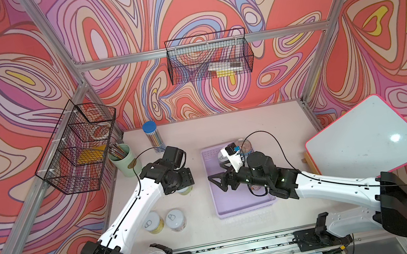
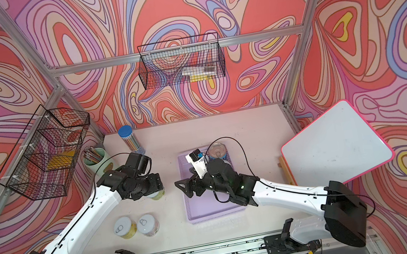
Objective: Put the canned food in the basket
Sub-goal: Place the canned food in the basket.
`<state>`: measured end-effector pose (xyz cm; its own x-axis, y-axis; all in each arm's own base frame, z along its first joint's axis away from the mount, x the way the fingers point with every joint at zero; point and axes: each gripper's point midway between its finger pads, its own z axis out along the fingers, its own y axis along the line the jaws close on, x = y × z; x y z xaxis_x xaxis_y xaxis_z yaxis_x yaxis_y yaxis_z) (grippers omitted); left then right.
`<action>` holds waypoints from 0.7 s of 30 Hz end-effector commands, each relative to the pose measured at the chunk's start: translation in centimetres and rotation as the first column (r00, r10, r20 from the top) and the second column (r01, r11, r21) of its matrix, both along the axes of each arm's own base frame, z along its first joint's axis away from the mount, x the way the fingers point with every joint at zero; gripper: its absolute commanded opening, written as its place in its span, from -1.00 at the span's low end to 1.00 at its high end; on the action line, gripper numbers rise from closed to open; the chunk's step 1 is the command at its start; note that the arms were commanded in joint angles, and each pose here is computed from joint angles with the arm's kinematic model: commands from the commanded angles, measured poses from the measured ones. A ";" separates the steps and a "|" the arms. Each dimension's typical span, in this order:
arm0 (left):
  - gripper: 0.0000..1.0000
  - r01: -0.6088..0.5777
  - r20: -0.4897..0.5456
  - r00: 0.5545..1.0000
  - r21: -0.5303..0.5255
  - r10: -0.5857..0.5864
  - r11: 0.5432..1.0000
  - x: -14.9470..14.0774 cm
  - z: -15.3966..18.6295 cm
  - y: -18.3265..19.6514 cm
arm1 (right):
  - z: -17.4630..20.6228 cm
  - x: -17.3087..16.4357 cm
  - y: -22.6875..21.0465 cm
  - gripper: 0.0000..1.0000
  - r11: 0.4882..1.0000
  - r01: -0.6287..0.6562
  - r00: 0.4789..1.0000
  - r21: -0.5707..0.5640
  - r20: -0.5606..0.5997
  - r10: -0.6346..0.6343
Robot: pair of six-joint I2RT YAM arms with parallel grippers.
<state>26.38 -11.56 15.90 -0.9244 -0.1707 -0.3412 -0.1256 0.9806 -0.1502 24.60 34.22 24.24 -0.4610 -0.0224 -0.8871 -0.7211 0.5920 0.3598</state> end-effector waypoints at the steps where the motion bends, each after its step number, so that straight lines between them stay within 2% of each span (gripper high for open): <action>1: 0.43 0.087 0.066 0.994 -0.022 -0.085 0.996 1.3 1.6 -2.8 | -0.6 0.6 -2.3 0.78 0.998 0.063 0.998 -0.029 -0.010 -0.064; 10: 0.42 0.277 0.134 0.953 -0.030 -0.271 0.960 0.9 3.1 -10.2 | -1.9 0.8 -7.9 0.78 0.977 0.189 0.981 -0.098 -0.033 -0.193; 15: 0.42 0.355 0.122 0.928 -0.012 -0.351 0.935 0.1 2.2 -14.2 | -2.5 0.1 -10.1 0.79 0.966 0.226 0.970 -0.125 -0.061 -0.234; 21: 0.41 0.400 0.133 0.910 -0.029 -0.393 0.916 -0.3 1.4 -17.9 | -3.5 -0.8 -12.2 0.81 0.952 0.261 0.956 -0.159 -0.094 -0.277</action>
